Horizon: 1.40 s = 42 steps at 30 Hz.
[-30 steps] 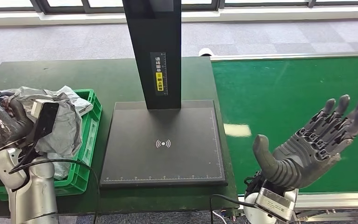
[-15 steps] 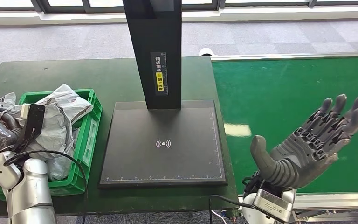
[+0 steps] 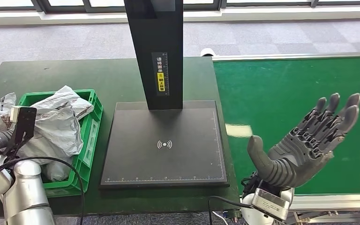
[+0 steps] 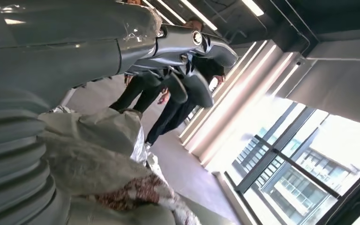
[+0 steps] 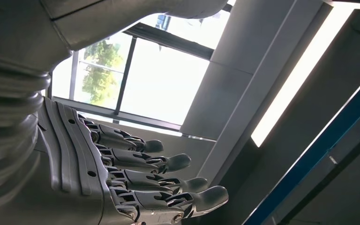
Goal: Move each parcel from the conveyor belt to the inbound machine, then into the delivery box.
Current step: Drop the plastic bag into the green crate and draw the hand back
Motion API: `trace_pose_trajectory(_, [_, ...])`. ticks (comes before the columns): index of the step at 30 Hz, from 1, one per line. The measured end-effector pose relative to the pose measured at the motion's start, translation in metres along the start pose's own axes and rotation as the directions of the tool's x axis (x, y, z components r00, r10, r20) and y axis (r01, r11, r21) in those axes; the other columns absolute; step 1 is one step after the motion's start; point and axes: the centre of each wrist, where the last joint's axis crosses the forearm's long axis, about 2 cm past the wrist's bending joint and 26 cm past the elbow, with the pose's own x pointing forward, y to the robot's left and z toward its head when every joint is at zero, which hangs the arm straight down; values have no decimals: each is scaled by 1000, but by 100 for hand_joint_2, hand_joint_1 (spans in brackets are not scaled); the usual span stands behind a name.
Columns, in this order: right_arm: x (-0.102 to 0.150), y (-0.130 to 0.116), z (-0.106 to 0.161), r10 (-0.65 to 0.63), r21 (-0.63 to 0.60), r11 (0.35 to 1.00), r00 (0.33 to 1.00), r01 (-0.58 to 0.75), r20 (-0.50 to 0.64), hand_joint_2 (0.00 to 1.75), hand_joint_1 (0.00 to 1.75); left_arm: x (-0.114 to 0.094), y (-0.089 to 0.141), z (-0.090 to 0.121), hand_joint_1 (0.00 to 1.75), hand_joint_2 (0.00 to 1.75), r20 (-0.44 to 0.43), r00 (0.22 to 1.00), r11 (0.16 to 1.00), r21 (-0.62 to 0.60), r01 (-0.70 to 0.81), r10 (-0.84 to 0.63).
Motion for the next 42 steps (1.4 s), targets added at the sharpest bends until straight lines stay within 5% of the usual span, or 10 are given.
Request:
trace_pose_trajectory(14, [0,1,1,0,3,1000,1000,0,-3,175,0,-9,21,12,0,175,51,995,981,165,-98,91])
trace_pose_trajectory(23, [-1,1,2,0,7,1000,1000,0,-7,175,0,-6,40,19,0,175,5,954,887,366,-282,301])
trace_pose_trajectory(42, [-1,2,3,5,17,1000,1000,-5,-2,175,0,11,61,25,0,175,84,906,800,440,-407,415])
